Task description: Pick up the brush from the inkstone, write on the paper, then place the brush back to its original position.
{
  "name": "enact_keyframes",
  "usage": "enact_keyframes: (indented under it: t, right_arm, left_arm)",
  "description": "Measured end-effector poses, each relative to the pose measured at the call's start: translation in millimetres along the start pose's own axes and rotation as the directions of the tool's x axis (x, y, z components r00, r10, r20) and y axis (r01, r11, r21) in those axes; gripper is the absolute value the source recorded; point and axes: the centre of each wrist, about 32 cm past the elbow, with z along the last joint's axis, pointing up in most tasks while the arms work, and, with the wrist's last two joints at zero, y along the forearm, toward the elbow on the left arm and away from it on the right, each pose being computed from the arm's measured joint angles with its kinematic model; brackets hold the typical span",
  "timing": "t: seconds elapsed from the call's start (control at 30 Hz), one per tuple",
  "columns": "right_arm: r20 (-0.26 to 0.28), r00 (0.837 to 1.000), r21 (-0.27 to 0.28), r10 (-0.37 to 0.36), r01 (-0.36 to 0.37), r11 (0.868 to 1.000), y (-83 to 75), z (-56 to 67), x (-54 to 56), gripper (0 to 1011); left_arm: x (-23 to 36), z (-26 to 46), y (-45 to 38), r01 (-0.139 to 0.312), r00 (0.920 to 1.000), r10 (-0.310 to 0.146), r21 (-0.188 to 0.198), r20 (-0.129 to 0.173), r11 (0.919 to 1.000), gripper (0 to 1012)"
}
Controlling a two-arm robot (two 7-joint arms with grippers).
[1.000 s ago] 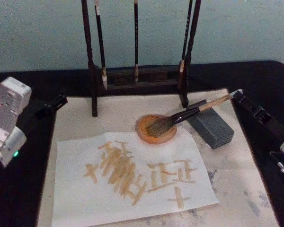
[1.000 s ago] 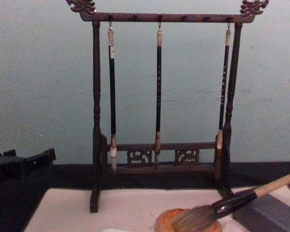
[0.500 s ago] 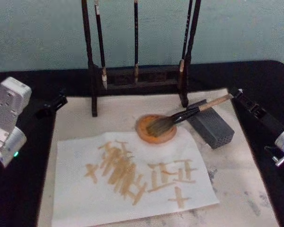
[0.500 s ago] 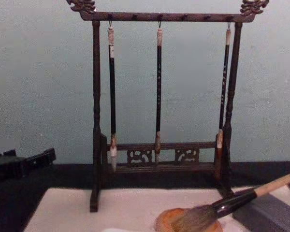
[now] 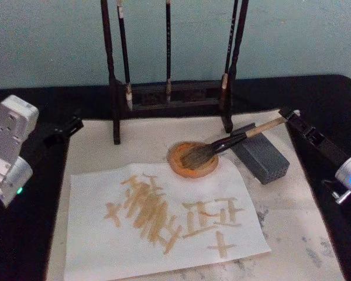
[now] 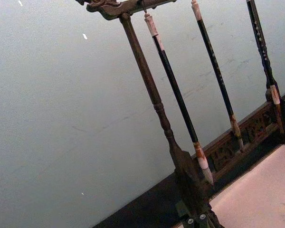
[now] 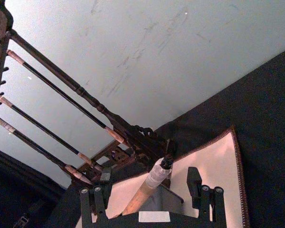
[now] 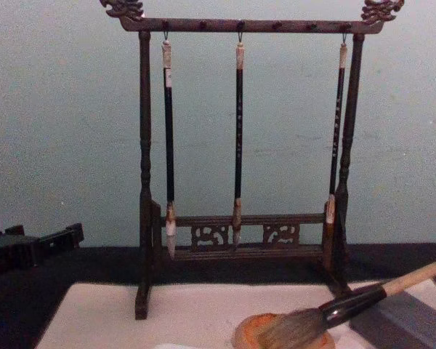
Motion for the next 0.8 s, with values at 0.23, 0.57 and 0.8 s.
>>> enact_keyframes:
  t: [0.23, 0.57, 0.8]
  right_arm:
    - [-0.006, 1.0, -0.011, 0.015, -0.015, 1.0, 3.1, -1.0, 1.6, 1008]
    - [0.002, 1.0, -0.013, 0.026, -0.026, 1.0, 6.0, -1.2, 1.9, 1008]
    - [0.002, 1.0, -0.012, 0.026, -0.026, 1.0, 6.0, -1.0, 1.8, 1008]
  left_arm:
    - [0.0, 0.0, 0.0, 0.0, 1.0, 0.0, 0.0, 0.0, 1.0, 1002]
    - [0.0, 0.0, 0.0, 0.0, 1.0, 0.0, 0.0, 0.0, 1.0, 1002]
    - [0.0, 0.0, 0.0, 0.0, 1.0, 0.0, 0.0, 0.0, 1.0, 1002]
